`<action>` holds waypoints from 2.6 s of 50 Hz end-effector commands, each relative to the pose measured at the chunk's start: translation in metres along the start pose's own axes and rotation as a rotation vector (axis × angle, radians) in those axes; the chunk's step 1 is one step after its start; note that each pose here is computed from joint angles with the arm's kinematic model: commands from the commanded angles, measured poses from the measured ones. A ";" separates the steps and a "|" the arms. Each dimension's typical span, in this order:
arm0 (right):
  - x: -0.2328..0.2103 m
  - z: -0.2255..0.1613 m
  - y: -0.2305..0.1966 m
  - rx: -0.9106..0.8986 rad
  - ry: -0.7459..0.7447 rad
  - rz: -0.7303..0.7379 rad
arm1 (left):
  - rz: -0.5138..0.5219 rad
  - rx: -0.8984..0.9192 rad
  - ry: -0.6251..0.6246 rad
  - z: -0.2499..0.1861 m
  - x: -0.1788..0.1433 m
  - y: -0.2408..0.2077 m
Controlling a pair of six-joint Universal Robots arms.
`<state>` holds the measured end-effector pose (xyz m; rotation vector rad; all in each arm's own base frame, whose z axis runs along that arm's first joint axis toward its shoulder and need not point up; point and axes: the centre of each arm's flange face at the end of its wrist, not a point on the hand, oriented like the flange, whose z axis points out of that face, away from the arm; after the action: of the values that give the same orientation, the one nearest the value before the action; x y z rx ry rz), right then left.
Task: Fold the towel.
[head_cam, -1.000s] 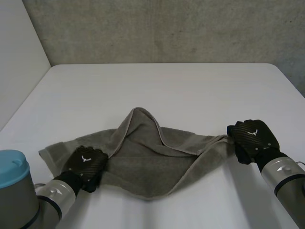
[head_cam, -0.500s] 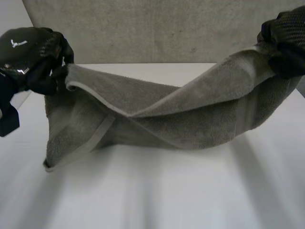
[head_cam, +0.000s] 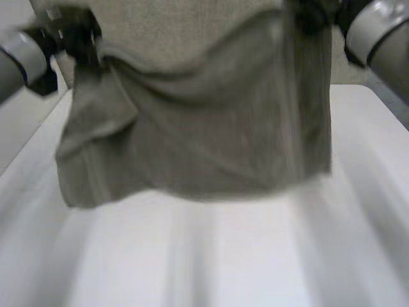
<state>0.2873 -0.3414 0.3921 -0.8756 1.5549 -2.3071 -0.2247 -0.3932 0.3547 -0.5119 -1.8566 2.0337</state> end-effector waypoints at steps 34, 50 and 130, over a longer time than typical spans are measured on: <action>-0.076 -0.138 0.159 -0.612 -0.405 -0.165 | 0.097 -0.477 0.381 -0.103 0.027 0.198; -0.065 -0.159 0.152 -0.595 -0.316 -0.112 | 0.176 -0.498 0.428 -0.102 0.032 0.164; -0.075 -0.180 0.181 -0.598 -0.288 -0.092 | -0.019 -0.596 -0.187 -0.140 0.028 0.219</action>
<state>0.2165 -0.2422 0.1578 -1.3629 2.1292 -1.6603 -0.1833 -0.2716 0.1236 -0.4542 -2.5946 1.5025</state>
